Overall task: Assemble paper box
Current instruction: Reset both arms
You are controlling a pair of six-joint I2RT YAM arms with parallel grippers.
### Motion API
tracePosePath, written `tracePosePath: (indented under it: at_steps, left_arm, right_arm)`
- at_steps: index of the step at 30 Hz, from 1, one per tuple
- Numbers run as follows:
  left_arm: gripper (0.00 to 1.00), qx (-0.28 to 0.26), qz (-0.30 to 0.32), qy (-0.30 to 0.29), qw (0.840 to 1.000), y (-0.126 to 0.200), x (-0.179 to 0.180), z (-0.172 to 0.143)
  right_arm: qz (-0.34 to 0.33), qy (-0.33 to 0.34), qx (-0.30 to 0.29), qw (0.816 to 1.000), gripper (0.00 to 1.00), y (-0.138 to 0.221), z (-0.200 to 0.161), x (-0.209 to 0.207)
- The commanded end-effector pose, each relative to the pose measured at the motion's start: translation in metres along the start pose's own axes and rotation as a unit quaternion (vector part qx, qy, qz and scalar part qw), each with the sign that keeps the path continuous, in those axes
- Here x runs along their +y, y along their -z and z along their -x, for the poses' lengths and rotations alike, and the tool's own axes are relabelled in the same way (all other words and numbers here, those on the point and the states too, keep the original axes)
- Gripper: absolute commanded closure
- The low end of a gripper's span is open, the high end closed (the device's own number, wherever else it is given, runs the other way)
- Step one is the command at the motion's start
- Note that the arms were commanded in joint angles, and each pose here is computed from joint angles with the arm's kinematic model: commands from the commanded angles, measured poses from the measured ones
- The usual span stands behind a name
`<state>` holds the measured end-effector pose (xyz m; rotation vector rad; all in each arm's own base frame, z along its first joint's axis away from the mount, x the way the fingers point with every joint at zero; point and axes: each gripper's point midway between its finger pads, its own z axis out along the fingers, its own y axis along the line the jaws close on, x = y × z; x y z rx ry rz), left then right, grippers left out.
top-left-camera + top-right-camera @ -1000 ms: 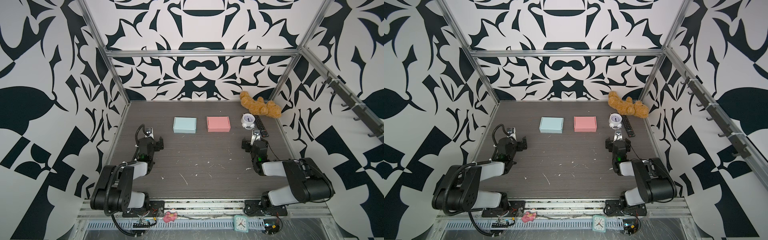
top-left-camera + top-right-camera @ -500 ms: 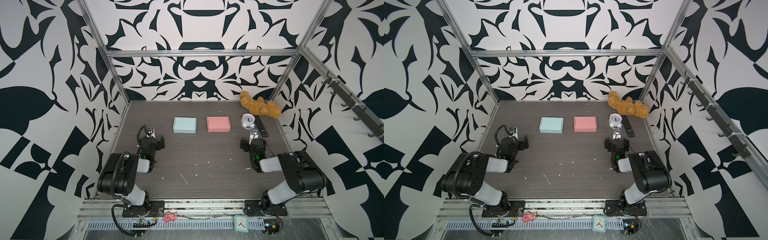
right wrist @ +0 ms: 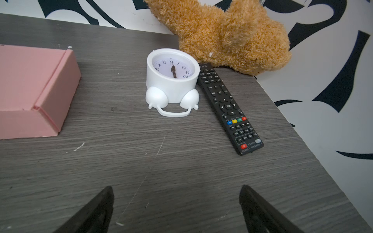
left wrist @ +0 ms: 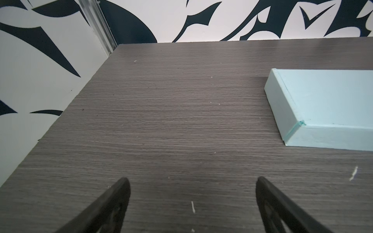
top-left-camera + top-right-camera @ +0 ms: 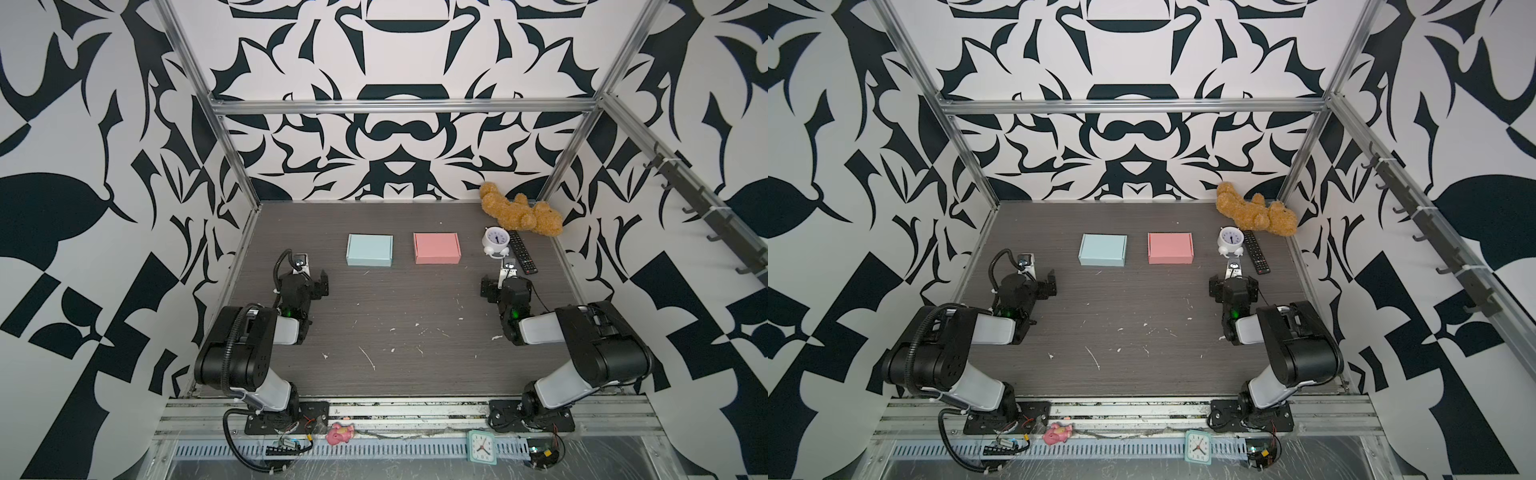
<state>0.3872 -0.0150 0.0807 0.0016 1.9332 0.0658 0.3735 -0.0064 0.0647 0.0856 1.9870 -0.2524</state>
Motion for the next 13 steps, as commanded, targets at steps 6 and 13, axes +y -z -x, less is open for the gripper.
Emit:
tracePosePath:
  at_steps: [6,13]
  left_arm:
    - [0.01,-0.017,0.004,0.001,1.0,-0.0018,0.0021,0.0093]
    - [0.01,-0.013,-0.009,0.003,1.0,-0.0027,0.0002,0.0092]
  right_arm:
    - [-0.006,-0.018,-0.032,0.999,0.01,-0.0016,0.0217,-0.0026]
    - [-0.006,-0.018,-0.032,0.999,0.01,-0.0016,0.0219,-0.0028]
